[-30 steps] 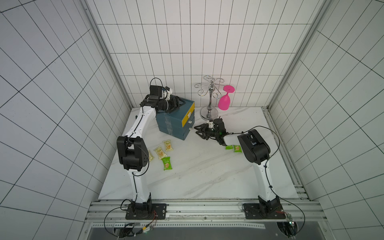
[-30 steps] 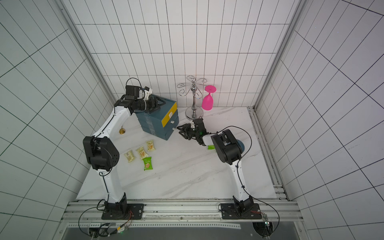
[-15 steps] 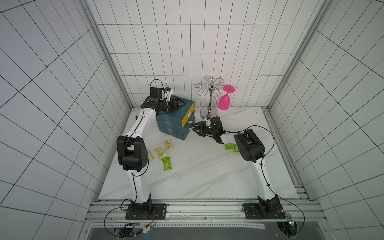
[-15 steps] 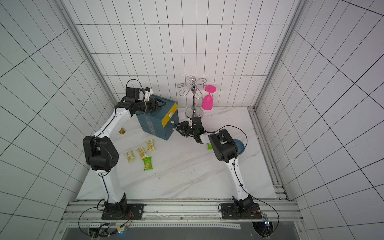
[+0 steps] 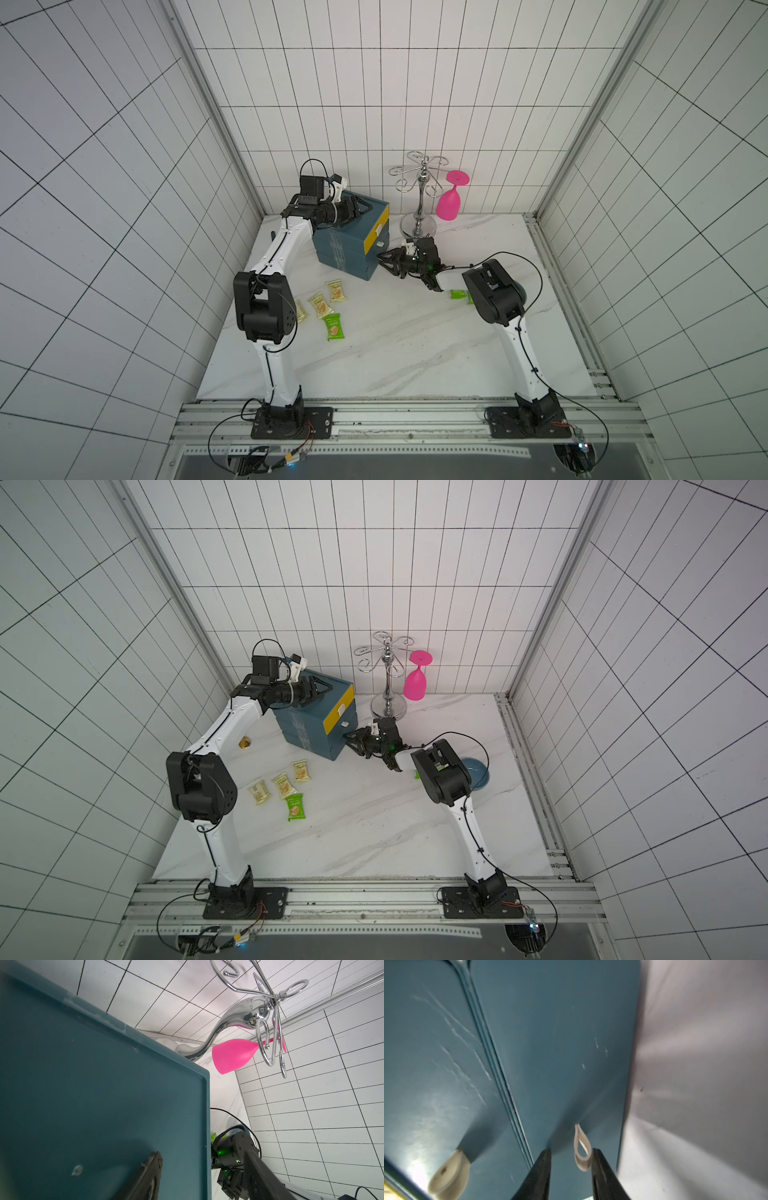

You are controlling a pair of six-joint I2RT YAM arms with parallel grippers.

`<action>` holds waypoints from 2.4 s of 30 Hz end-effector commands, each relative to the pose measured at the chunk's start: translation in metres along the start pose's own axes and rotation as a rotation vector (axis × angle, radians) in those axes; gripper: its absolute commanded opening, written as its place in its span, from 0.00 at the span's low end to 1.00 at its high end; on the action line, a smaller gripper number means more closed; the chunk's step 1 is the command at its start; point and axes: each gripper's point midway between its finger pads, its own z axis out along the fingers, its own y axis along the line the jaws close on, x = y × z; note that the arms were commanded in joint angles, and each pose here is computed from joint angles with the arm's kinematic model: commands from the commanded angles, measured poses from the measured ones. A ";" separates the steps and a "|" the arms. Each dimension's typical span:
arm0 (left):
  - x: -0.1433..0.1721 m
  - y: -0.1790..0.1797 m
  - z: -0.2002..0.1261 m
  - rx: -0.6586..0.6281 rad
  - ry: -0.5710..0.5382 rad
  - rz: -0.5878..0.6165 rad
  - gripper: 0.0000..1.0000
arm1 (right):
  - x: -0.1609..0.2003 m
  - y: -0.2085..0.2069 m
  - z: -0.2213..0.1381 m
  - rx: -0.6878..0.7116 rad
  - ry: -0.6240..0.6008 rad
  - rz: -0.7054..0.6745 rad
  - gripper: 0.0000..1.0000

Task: Take the cookies out of the drawer
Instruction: Open the drawer in the storage box.

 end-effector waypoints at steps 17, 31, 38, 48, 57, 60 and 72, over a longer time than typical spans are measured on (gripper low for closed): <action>0.034 0.036 0.007 -0.074 0.102 -0.106 0.65 | -0.020 0.003 -0.017 0.035 -0.059 -0.056 0.00; 0.036 0.041 0.004 -0.077 0.105 -0.113 0.64 | 0.001 -0.012 -0.064 0.053 -0.100 -0.028 0.00; 0.039 0.038 0.004 -0.055 0.122 -0.102 0.64 | 0.022 -0.024 -0.106 0.105 -0.112 -0.027 0.00; 0.047 0.028 0.004 -0.013 0.144 -0.094 0.64 | 0.037 -0.031 -0.125 0.142 -0.102 -0.032 0.00; 0.053 0.021 0.003 0.027 0.163 -0.090 0.64 | 0.038 -0.039 -0.139 0.165 -0.094 -0.027 0.00; 0.057 0.019 0.003 0.048 0.176 -0.091 0.63 | 0.040 -0.034 -0.147 0.169 -0.097 -0.040 0.26; 0.057 0.005 0.001 0.090 0.178 -0.098 0.64 | 0.077 0.060 -0.206 0.473 0.041 -0.368 0.54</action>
